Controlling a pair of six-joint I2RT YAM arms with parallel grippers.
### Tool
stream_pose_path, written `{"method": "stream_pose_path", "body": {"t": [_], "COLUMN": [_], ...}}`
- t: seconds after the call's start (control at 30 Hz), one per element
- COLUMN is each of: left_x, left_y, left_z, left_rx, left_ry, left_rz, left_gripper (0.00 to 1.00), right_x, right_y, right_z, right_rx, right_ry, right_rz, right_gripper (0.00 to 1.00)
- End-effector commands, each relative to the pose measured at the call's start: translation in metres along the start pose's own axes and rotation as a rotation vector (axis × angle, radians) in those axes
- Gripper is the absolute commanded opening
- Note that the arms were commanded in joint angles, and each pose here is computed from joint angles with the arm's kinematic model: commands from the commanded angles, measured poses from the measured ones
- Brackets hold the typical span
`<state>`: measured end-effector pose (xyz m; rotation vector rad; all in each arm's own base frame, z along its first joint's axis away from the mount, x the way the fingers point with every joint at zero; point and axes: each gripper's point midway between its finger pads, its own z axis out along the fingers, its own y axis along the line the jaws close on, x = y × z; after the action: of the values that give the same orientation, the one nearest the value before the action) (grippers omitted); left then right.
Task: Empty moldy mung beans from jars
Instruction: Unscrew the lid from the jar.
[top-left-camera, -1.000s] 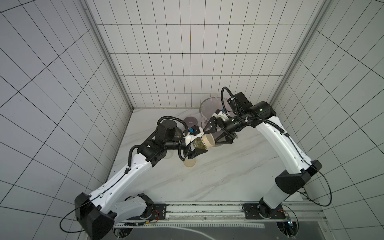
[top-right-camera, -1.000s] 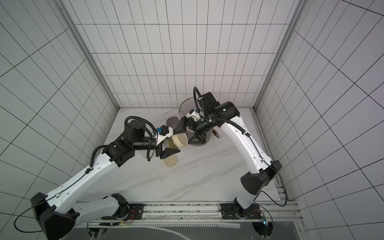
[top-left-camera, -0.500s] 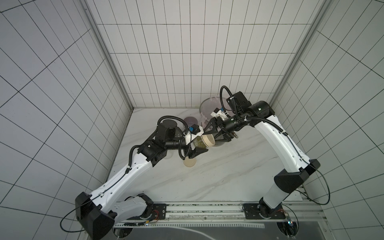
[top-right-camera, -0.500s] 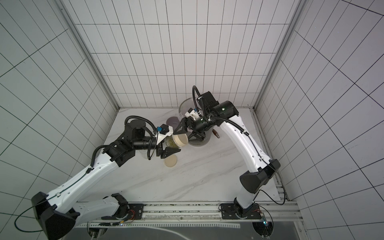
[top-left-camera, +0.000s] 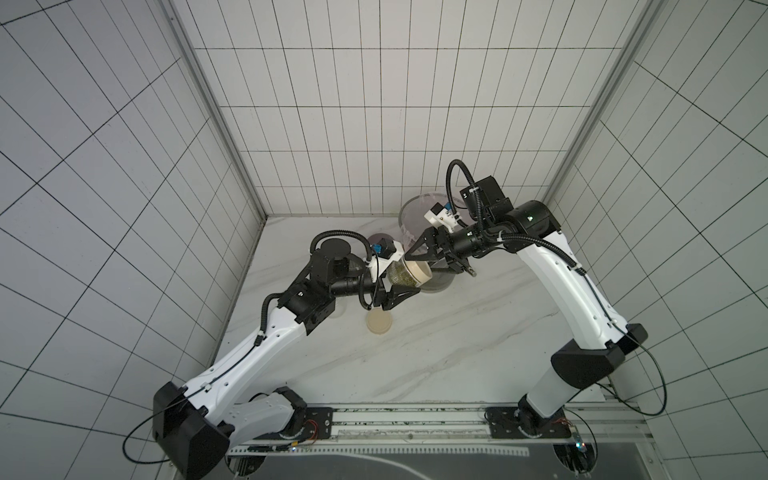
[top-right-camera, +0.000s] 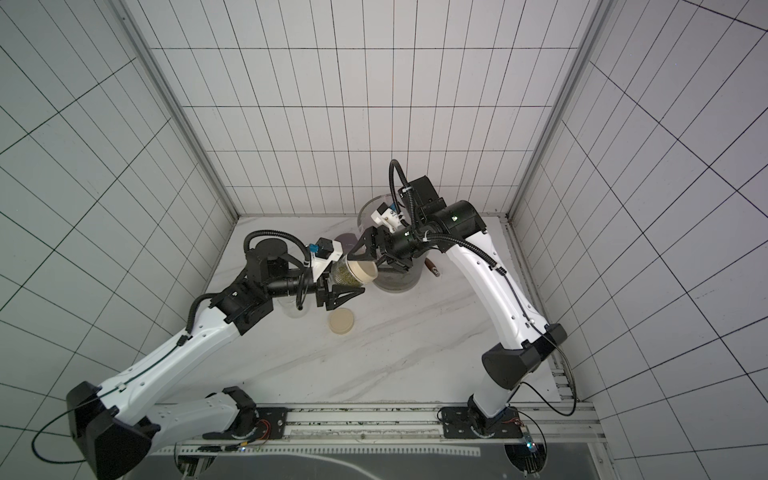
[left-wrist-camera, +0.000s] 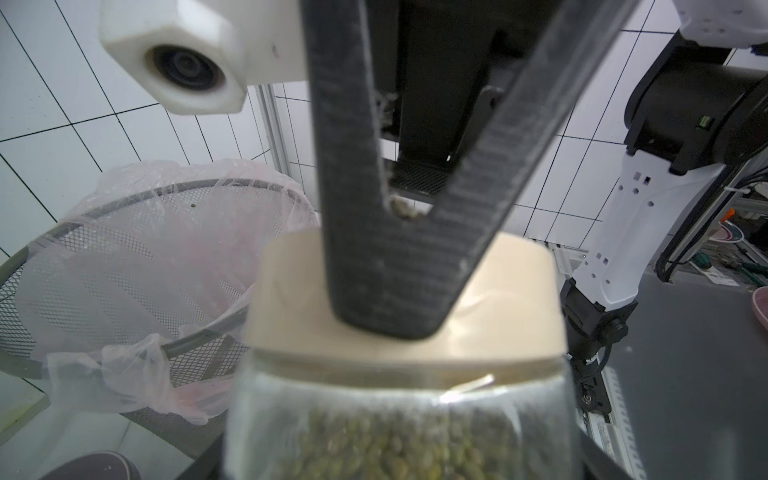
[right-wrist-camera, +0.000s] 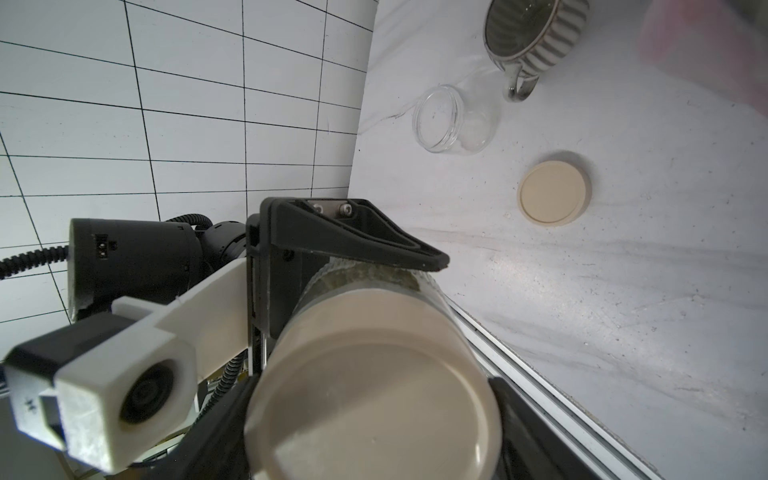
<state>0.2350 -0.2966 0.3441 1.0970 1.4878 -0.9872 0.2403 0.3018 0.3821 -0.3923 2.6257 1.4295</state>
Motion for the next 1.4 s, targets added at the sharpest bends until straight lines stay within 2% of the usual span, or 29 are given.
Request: {"method": "stream_pose_path", "body": {"t": [0.0,0.5,0.77,0.9,1.2,1.27,1.37], "left_x": [-0.039,-0.066,-0.084,-0.092,-0.107,-0.108,-0.110], "left_y": [-0.016,-0.018,-0.014,-0.017,-0.024,-0.025,-0.024], "left_z": [-0.003,-0.008,-0.019,-0.019,-0.023,-0.023,-0.024], "left_rx": [0.079,0.146,0.180,0.210,0.258,0.261,0.259], "left_ry": [-0.138,-0.227,-0.277,-0.282,-0.314,-0.315,-0.318], "left_rz": [0.011,-0.102,-0.118,-0.113,-0.108,-0.107,-0.099], "left_gripper": [0.22,0.22,0.22,0.22,0.22,0.22,0.22], "right_x": [-0.008,-0.024,-0.025,-0.027,-0.022,-0.022,-0.029], "right_y": [0.027,0.057,0.074,0.083,0.085,0.085,0.082], "right_z": [-0.010,-0.034,-0.048,-0.055,-0.056,-0.057,-0.059], "right_rx": [-0.054,-0.067,-0.101,-0.122,-0.137,-0.125,-0.085], "right_ry": [-0.073,-0.224,-0.290,-0.329,-0.330,-0.339,-0.363], "right_rz": [-0.234,-0.597,-0.754,-0.814,-0.895,-0.913,-0.894], "right_gripper": [0.56,0.52,0.51,0.51,0.51,0.55,0.79]}}
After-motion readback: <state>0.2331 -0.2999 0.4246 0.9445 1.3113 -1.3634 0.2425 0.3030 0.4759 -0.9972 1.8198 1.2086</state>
